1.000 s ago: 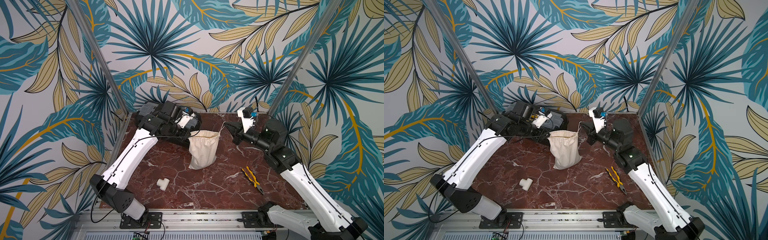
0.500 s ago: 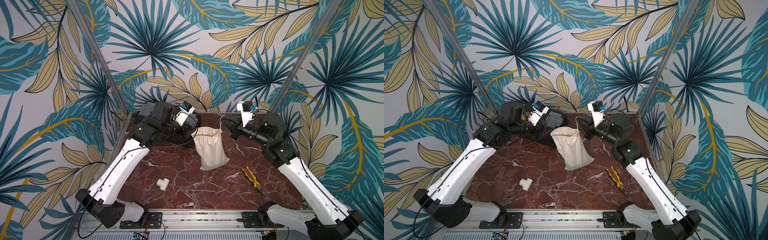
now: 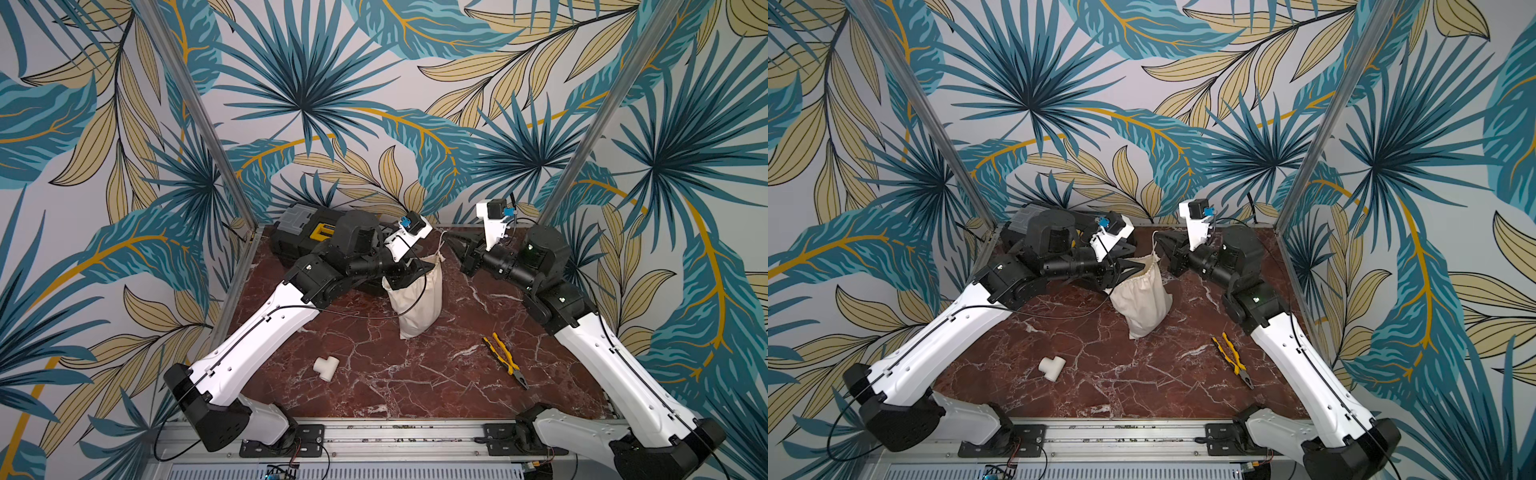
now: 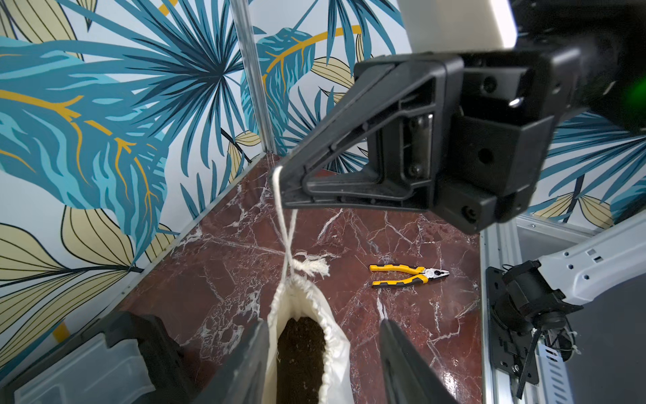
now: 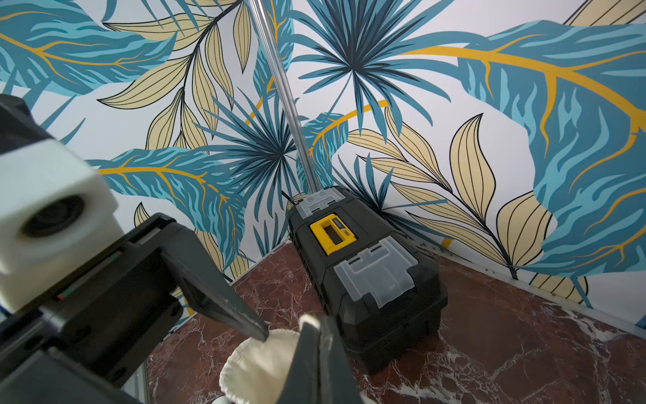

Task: Close the soil bag
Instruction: Frap the soil bag at the center of the board.

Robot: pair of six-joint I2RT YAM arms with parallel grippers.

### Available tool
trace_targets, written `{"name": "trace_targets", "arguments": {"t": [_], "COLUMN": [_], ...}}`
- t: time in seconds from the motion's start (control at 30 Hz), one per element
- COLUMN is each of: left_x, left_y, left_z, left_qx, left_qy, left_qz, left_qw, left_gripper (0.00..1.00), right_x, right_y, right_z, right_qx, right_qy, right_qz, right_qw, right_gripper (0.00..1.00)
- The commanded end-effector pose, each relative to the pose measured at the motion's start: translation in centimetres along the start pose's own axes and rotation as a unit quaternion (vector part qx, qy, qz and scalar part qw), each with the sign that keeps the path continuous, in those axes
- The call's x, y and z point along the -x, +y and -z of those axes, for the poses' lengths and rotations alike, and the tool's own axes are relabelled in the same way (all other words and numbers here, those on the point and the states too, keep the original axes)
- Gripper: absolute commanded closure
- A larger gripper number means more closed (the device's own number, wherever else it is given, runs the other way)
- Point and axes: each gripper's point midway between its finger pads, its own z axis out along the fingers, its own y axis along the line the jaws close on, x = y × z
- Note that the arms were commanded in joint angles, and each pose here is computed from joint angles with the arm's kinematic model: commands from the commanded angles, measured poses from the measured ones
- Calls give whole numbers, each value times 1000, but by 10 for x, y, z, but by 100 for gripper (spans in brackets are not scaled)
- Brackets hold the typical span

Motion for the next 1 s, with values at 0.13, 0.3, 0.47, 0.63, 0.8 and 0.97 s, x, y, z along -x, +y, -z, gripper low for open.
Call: {"name": "trace_targets", "arguments": {"t": [0.13,0.3,0.47,0.63,0.8,0.97], "left_x": [2,0,2,8,8,6], "left_y": [11,12,13,12,6,3], "left_z": [-8,-14,-21,-27,-35,-42], "left_qx": [20,17,10,0,-25,-42], "left_qy": [8,7,2,-10,-11,-10], "left_qz": [-51,-56,-56,-59,-67,-74], "left_qw": [998,998,998,998,997,996], "left_gripper": [49,49,49,51,52,53], "right_x": [35,37,39,40,41,41], "right_y": [17,20,22,22,23,23], "right_z": [8,9,10,11,13,14], "right_qx": [30,33,36,35,32,31], "right_qy": [-52,-52,-50,-47,-46,-46], "right_qz": [0,3,5,7,9,10], "right_qw": [998,998,998,998,998,998], "right_gripper": [100,100,100,100,100,100]}}
